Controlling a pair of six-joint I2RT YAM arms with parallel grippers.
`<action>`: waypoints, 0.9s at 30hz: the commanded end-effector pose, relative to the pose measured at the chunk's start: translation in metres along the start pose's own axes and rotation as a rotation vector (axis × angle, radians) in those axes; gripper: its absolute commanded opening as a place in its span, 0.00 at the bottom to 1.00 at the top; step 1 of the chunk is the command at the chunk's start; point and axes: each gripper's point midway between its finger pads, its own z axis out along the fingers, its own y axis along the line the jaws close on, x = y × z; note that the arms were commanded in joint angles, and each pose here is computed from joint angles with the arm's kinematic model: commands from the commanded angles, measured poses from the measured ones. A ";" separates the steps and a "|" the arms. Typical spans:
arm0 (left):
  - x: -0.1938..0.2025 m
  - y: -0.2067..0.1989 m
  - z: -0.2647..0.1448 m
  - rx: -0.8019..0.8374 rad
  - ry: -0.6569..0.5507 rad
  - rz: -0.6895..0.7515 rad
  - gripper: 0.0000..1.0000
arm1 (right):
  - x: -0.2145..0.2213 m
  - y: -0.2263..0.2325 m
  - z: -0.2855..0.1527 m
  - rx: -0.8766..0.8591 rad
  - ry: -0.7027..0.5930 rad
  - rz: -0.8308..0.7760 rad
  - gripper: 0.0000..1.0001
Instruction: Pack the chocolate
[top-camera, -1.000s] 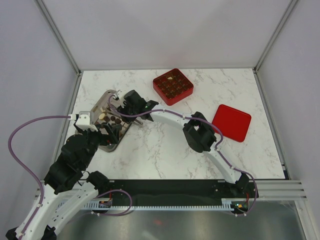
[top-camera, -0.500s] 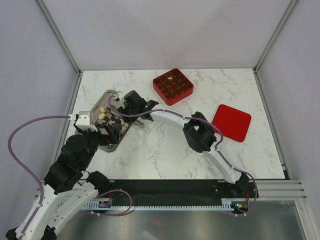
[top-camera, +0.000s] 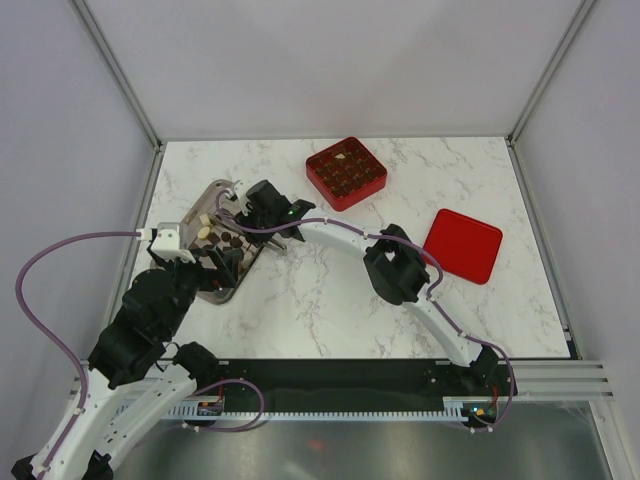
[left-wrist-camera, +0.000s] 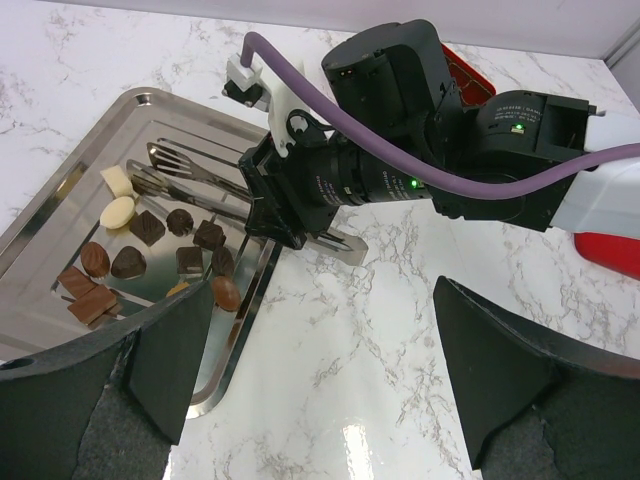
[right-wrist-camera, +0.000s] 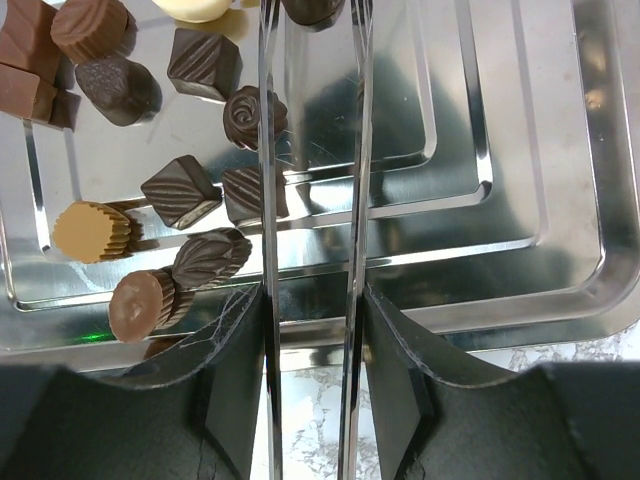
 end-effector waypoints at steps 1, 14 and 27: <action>-0.011 0.001 0.001 -0.007 -0.052 0.010 1.00 | -0.025 0.002 -0.004 0.005 -0.064 -0.021 0.48; -0.012 0.001 0.000 -0.005 -0.057 0.005 1.00 | -0.034 -0.012 -0.031 0.064 -0.072 -0.012 0.39; -0.012 0.002 0.000 -0.004 -0.058 0.004 1.00 | -0.067 -0.028 -0.097 0.077 -0.141 0.053 0.36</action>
